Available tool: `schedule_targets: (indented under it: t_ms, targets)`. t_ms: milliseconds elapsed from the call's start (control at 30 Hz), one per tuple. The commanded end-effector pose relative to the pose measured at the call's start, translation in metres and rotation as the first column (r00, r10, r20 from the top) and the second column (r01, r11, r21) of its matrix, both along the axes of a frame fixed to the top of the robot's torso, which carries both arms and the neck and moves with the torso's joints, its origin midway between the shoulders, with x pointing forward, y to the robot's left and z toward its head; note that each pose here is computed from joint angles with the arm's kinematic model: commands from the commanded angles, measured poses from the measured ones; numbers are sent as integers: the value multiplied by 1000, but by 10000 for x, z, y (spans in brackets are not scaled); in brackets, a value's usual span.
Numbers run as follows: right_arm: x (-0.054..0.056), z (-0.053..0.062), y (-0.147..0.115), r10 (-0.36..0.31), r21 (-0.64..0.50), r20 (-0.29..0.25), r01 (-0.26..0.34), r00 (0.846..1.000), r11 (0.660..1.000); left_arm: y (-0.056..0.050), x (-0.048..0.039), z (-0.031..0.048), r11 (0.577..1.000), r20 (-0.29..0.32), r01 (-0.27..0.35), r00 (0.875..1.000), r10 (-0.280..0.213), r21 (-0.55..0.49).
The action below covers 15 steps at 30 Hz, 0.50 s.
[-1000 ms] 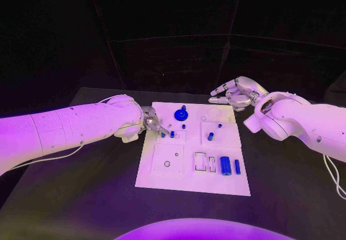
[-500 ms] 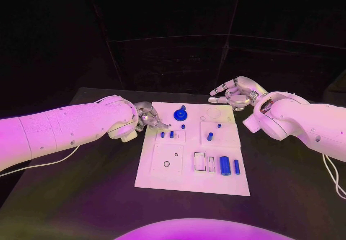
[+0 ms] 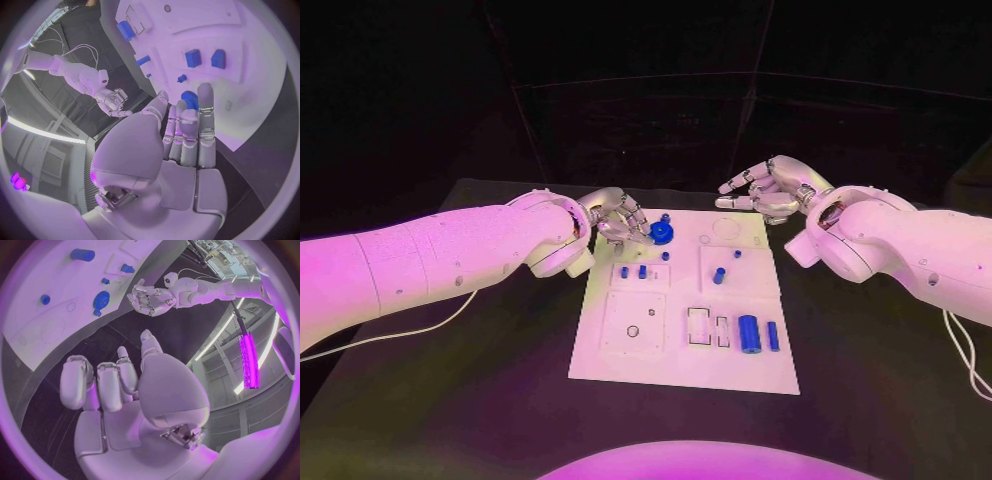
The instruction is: Assemble the parts on the task board
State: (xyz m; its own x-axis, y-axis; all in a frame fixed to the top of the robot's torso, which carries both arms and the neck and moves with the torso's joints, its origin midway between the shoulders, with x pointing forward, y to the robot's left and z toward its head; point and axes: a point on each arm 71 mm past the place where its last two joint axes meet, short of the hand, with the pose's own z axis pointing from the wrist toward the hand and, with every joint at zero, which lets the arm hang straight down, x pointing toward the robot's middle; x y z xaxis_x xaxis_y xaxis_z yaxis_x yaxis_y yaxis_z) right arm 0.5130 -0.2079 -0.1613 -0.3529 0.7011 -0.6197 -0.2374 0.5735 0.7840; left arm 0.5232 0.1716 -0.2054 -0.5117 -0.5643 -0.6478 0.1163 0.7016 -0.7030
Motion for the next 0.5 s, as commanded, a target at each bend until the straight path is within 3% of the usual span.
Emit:
schedule_targets:
  t_ms: [33, 233, 500]
  targets:
    - [3, 19, 11, 3, 8, 10, -3, 1000, 1000, -121, 31, 93, 994, 172, 109, 979, -110, 16]
    - [4, 19, 30, 7, 9, 10, -7, 1000, 1000, -316, 92, 22, 971, 223, 193, 950, -221, 141]
    - [6, 20, 42, 8, 10, 12, -8, 1000, 1000, -481, 137, -128, 930, 187, 241, 936, -298, 278]
